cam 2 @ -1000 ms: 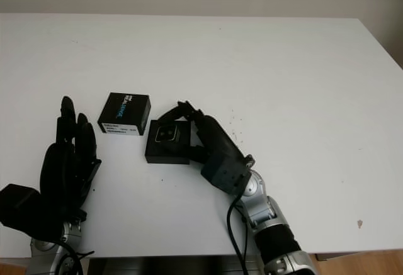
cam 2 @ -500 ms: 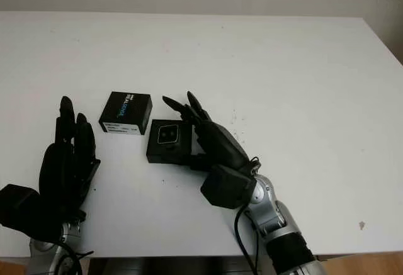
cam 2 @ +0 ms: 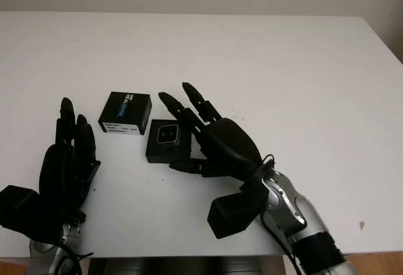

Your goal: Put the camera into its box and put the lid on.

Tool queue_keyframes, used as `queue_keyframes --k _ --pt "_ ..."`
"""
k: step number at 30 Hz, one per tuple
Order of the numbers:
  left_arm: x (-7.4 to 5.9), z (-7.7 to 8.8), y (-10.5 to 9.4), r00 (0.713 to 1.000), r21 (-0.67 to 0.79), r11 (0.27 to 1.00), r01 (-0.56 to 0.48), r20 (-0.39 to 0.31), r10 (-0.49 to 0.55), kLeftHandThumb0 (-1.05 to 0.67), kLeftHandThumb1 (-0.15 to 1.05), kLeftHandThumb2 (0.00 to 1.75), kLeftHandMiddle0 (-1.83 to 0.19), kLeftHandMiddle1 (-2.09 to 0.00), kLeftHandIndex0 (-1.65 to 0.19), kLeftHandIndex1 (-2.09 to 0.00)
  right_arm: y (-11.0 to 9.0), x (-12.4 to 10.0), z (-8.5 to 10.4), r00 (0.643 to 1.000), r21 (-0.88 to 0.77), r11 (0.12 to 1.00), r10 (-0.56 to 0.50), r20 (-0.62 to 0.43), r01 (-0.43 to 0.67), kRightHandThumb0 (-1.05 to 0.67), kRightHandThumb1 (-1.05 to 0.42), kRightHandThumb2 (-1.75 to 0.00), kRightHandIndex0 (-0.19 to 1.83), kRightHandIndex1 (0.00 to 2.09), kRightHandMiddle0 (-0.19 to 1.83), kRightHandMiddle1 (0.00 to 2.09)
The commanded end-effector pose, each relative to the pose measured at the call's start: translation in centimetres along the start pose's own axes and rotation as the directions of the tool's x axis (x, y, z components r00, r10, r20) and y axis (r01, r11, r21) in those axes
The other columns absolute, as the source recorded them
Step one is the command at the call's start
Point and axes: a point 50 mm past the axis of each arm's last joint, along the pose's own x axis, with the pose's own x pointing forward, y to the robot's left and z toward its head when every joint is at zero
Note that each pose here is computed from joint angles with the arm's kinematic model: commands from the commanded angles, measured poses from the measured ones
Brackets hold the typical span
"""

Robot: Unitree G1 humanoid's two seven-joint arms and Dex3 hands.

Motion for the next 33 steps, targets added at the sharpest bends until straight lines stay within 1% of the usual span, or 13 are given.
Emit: queue_keyframes --k 1,4,8,17,27,33 --pt "-0.12 0.23 0.04 1.0 0.006 1.0 0.004 0.013 -0.004 -0.66 1.05 0.58 0.19 -0.03 0.19 -0.02 -0.16 -0.23 0.48 0.999 -0.024 1.0 -0.004 0.034 0.004 -0.77 -1.05 -0.6 -0.14 0.06 -0.08 0.11" --pt "-0.07 0.25 0.03 1.0 0.002 1.0 0.002 0.014 -0.002 -0.66 1.05 0.58 0.19 -0.03 0.19 -0.02 -0.11 -0.23 0.45 0.999 -0.069 0.998 0.007 0.04 -0.004 -0.8 -1.05 -0.64 -0.14 0.05 -0.04 0.11" --pt "-0.06 0.32 0.0 1.0 0.006 1.0 0.008 0.017 -0.008 -0.66 1.05 0.58 0.19 -0.02 0.19 -0.01 0.19 -0.11 0.27 0.999 -0.11 0.993 0.043 0.019 -0.041 -0.82 -1.05 -0.67 -0.18 0.03 -0.02 0.11" --pt "-0.07 0.47 0.03 1.0 0.012 1.0 0.0 0.014 0.0 -0.67 1.05 0.57 0.19 -0.04 0.19 -0.02 0.63 -0.01 0.06 0.997 -0.161 0.984 0.075 -0.012 -0.076 -0.85 -1.05 -0.67 -0.19 0.03 0.07 0.13" --pt "-0.15 0.5 -0.04 1.0 0.011 1.0 0.0 0.019 0.0 -0.66 1.05 0.58 0.19 -0.04 0.19 -0.03 0.12 -0.21 0.28 0.995 -0.19 0.977 0.094 -0.014 -0.095 -0.86 -1.05 -0.66 -0.14 0.06 0.34 0.25" --pt "-0.19 0.46 -0.08 1.0 0.004 1.0 0.0 0.017 0.0 -0.66 1.05 0.58 0.19 -0.04 0.19 -0.03 0.03 -0.51 0.32 0.992 -0.177 0.976 0.122 -0.035 -0.126 -0.87 -1.05 -0.64 -0.06 0.09 0.48 0.34"
